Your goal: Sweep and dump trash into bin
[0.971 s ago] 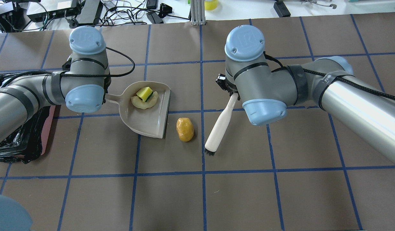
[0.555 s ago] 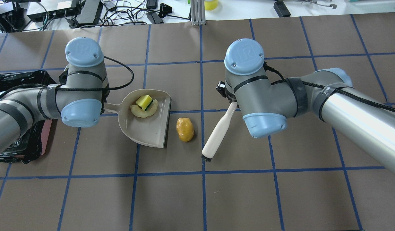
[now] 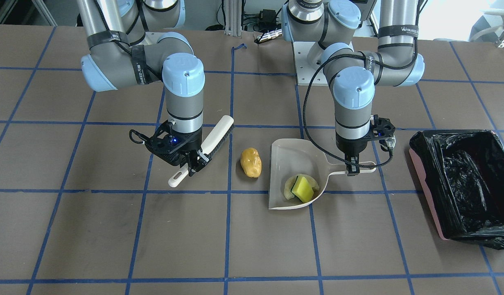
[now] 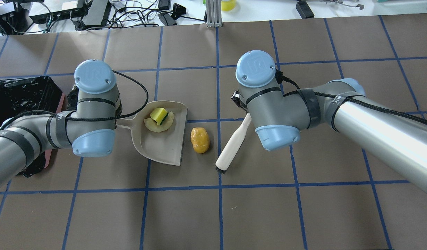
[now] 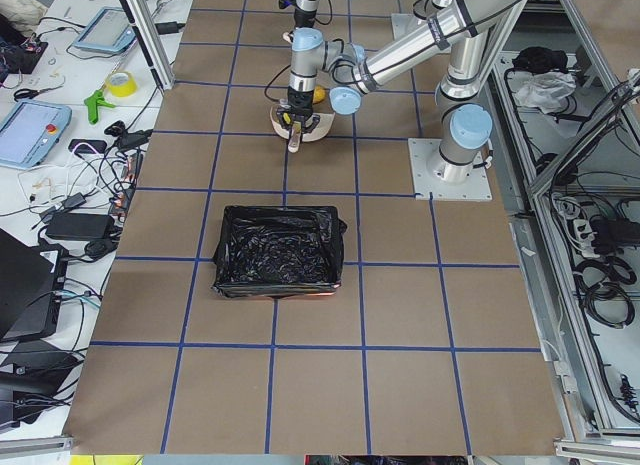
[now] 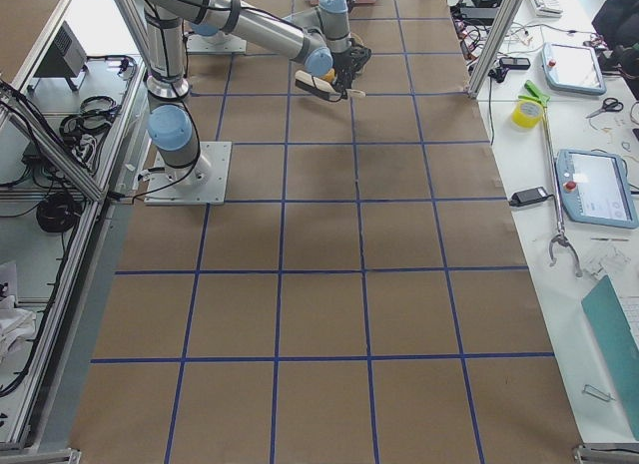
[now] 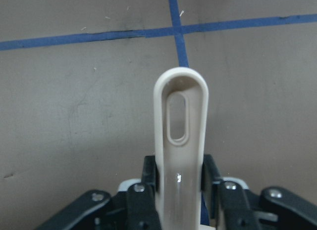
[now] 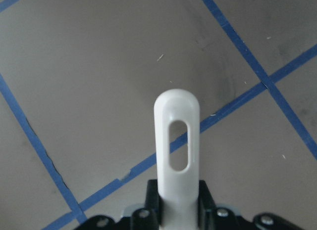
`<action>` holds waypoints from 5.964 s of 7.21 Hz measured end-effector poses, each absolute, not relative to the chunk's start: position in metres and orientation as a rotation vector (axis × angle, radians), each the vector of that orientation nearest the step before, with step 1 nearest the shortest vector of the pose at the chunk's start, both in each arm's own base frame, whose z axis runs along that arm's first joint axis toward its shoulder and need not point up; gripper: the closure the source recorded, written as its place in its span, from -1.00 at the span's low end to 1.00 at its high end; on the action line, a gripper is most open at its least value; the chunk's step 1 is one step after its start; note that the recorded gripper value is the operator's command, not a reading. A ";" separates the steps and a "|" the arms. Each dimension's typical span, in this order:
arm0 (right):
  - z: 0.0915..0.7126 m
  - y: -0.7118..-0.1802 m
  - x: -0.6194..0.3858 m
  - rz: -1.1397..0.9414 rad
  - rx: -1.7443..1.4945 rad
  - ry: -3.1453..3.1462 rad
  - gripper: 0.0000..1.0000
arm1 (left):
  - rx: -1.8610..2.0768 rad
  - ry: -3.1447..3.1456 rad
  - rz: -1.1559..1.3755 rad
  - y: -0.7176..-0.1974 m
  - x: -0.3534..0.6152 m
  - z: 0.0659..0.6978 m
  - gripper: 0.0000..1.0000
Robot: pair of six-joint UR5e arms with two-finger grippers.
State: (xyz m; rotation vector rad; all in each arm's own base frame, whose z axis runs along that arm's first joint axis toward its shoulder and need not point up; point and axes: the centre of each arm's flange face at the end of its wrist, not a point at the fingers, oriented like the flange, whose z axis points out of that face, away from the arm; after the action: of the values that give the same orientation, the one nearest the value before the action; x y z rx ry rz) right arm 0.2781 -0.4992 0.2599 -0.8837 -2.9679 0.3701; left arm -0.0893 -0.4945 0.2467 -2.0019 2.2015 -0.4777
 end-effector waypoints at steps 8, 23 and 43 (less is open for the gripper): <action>0.243 -0.559 0.388 0.532 -0.791 -2.992 0.67 | -1.999 2.210 -0.493 -0.492 -0.095 0.240 1.00; 0.256 -0.590 0.362 0.339 -0.582 -3.002 0.66 | -2.000 2.222 -0.502 -0.496 -0.095 0.244 1.00; 0.238 -0.548 0.409 0.264 -1.078 -3.023 0.66 | -2.006 2.253 -0.481 -0.498 -0.096 0.244 1.00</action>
State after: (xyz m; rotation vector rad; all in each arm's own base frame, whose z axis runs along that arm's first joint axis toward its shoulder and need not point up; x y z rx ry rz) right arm 0.4091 -0.5485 0.2382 -1.0779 -3.0228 0.2644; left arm -0.0957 -0.4979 0.2439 -2.0063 2.2527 -0.4811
